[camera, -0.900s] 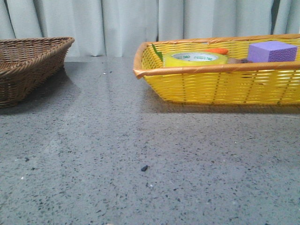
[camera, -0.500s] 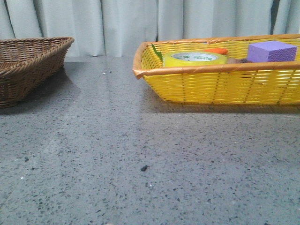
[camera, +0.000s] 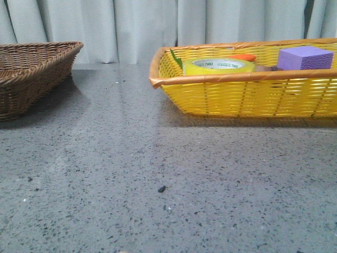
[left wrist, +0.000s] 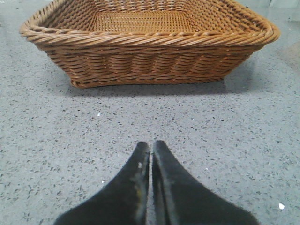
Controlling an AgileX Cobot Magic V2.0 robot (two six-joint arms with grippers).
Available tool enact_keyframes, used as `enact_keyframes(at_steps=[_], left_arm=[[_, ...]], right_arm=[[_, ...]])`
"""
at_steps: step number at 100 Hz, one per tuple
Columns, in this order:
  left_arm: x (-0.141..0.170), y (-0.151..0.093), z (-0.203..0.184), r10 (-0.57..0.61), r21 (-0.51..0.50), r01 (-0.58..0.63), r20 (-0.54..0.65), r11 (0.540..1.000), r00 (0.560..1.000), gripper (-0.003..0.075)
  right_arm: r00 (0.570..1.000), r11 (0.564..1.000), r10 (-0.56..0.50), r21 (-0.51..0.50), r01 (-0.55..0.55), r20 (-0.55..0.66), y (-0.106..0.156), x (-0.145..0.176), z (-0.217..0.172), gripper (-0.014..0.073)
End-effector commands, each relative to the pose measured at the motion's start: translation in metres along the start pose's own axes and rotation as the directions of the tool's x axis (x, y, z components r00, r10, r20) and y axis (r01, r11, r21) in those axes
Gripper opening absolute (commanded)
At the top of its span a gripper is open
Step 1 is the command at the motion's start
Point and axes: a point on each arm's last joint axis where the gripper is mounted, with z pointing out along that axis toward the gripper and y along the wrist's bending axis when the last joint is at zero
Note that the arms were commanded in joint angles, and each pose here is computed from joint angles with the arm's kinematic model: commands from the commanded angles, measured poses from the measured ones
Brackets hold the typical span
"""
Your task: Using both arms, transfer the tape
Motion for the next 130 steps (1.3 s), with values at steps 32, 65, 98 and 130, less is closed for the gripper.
enact_keyframes(at_steps=[32, 65, 98, 130], left_arm=[[-0.009, 0.005, -0.002, 0.224, -0.081, -0.215, 0.129, 0.973, 0.966, -0.002], [-0.015, 0.003, -0.003, 0.221, -0.081, -0.209, 0.198, 0.975, 0.955, -0.0021], [-0.018, 0.003, -0.004, 0.222, -0.081, -0.209, 0.223, 0.975, 0.949, -0.0021], [-0.018, 0.003, -0.004, 0.222, -0.081, -0.209, 0.223, 0.975, 0.949, -0.0021]], right_arm=[[1.0, 1.0, -0.007, 0.006, 0.007, 0.012, 0.0, 0.005, 0.001, -0.0074], [1.0, 1.0, -0.007, 0.006, 0.007, 0.012, 0.0, 0.005, 0.001, -0.0074], [0.994, 1.0, -0.008, 0.011, 0.007, 0.112, -0.001, -0.004, 0.0, -0.0074], [0.969, 1.0, 0.018, 0.008, -0.021, 0.245, -0.001, -0.016, -0.002, -0.0074]])
